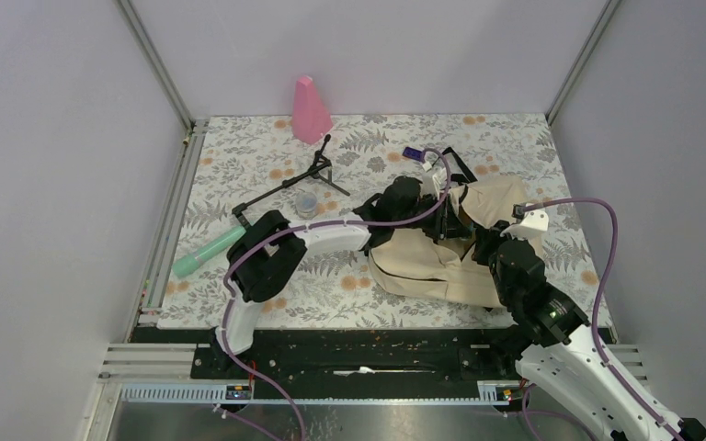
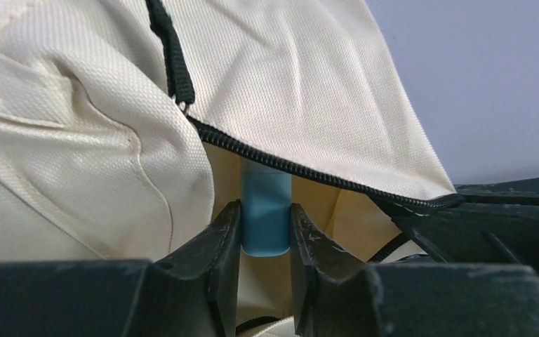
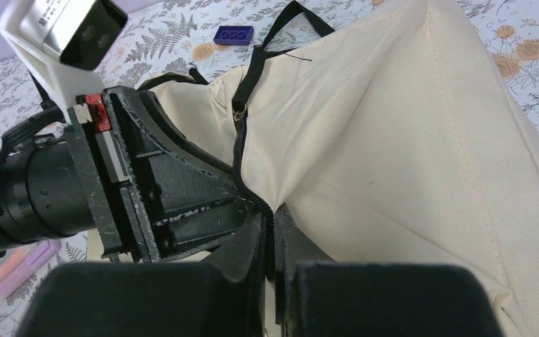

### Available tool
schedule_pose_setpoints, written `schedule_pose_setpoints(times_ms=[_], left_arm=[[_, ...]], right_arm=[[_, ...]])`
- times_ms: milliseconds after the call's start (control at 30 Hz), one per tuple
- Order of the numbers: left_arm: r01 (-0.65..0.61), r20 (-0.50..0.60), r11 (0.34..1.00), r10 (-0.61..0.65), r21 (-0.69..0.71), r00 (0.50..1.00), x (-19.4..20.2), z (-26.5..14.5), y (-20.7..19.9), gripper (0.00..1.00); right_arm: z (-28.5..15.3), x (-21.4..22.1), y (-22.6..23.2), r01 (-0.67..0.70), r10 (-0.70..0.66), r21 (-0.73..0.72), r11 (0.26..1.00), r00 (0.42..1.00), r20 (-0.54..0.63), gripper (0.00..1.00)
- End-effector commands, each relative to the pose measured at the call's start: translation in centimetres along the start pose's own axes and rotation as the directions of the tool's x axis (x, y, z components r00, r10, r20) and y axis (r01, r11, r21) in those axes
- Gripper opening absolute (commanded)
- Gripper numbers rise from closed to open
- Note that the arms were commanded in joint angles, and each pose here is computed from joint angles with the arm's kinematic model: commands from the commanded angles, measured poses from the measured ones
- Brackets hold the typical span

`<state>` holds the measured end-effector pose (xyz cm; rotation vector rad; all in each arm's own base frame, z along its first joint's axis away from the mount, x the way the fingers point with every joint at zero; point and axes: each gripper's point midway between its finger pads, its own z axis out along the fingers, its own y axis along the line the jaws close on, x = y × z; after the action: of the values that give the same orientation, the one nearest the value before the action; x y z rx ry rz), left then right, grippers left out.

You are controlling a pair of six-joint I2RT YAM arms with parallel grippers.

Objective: Pack the student bag
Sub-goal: Place the stationery in the student bag.

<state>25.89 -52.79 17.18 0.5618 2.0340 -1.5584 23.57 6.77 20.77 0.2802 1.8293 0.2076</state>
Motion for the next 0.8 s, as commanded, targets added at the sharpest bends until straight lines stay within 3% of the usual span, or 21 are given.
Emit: schedule_pose_setpoints(times_ms=[0, 133, 200, 433, 767], left_arm=[[-0.018, 0.064, 1.000, 0.017, 0.022, 0.998, -1.0, 0.5, -1.4, 0.15], [-0.069, 0.058, 0.997, 0.070, -0.019, 0.996, -0.5, -0.4, -0.9, 0.66], [-0.104, 0.052, 0.993, 0.108, -0.062, 0.993, -0.4, -1.0, -0.2, 0.76], [-0.188, 0.071, 0.975, 0.197, -0.118, 0.978, -0.4, -3.2, 0.2, 0.79], [-0.333, 0.190, 0.905, 0.388, -0.266, 0.902, -2.2, -10.4, -0.3, 0.82]], right_arm=[[-0.1, -1.8, 0.7, -0.062, 0.064, -0.024, 0.998, 0.996, 0.063, 0.00], [0.0, -1.8, 0.6, -0.064, 0.065, -0.015, 0.998, 0.996, 0.066, 0.00], [0.0, -1.8, 0.5, -0.064, 0.065, -0.011, 0.998, 0.996, 0.069, 0.00], [-0.1, -2.3, 0.3, -0.059, 0.059, -0.004, 0.998, 0.995, 0.085, 0.00], [-0.1, -2.4, 0.3, -0.061, 0.061, -0.004, 0.998, 0.994, 0.090, 0.00]])
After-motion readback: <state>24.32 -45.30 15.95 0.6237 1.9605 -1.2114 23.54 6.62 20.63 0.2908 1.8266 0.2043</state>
